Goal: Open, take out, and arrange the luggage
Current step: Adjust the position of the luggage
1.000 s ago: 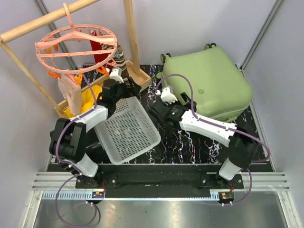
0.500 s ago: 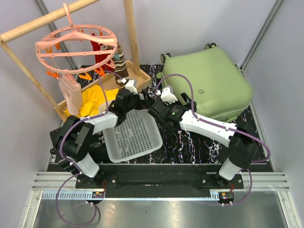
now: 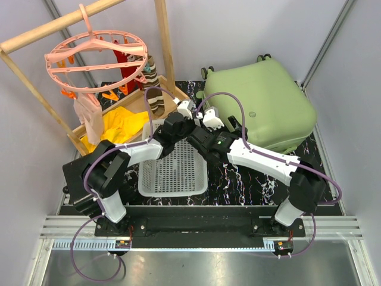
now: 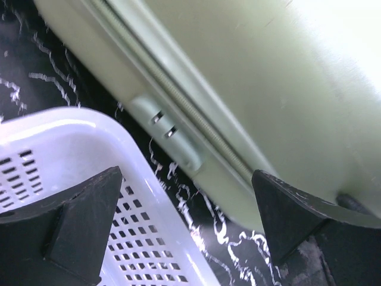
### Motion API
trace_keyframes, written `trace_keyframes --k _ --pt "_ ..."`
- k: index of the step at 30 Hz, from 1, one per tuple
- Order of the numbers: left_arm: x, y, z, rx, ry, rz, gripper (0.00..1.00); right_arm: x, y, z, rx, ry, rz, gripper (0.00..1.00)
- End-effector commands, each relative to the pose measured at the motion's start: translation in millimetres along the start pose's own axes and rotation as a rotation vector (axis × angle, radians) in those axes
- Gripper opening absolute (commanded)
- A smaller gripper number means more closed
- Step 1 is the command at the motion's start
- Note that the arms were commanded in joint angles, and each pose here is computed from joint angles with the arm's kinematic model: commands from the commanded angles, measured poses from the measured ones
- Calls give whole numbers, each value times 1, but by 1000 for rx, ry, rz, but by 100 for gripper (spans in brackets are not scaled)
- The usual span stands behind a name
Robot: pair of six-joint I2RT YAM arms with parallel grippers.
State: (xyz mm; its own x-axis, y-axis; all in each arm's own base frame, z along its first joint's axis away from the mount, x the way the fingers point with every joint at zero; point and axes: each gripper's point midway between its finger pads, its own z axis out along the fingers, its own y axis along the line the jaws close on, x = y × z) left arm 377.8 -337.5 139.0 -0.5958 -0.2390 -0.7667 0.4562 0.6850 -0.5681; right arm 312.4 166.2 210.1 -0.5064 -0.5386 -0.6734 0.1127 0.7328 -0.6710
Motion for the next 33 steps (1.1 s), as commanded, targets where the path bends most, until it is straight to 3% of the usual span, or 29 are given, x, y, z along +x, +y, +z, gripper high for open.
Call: trace_keyframes --k 1,9,16,24,33 --pt "-44 -14 -2 -32 -153 59 95 -5 -42 -4 108 -28 25 100" --pt "-46 -43 -13 71 -170 32 95 -4 -46 -5 104 -30 43 100" --pt "-17 -71 5 153 -110 -25 94 0 -60 -6 141 -39 41 100" --pt "1 -46 13 55 -102 -66 89 2 -87 -3 192 -28 64 100" --pt "17 -29 31 -18 -49 -51 81 6 -81 -1 172 -19 62 100"
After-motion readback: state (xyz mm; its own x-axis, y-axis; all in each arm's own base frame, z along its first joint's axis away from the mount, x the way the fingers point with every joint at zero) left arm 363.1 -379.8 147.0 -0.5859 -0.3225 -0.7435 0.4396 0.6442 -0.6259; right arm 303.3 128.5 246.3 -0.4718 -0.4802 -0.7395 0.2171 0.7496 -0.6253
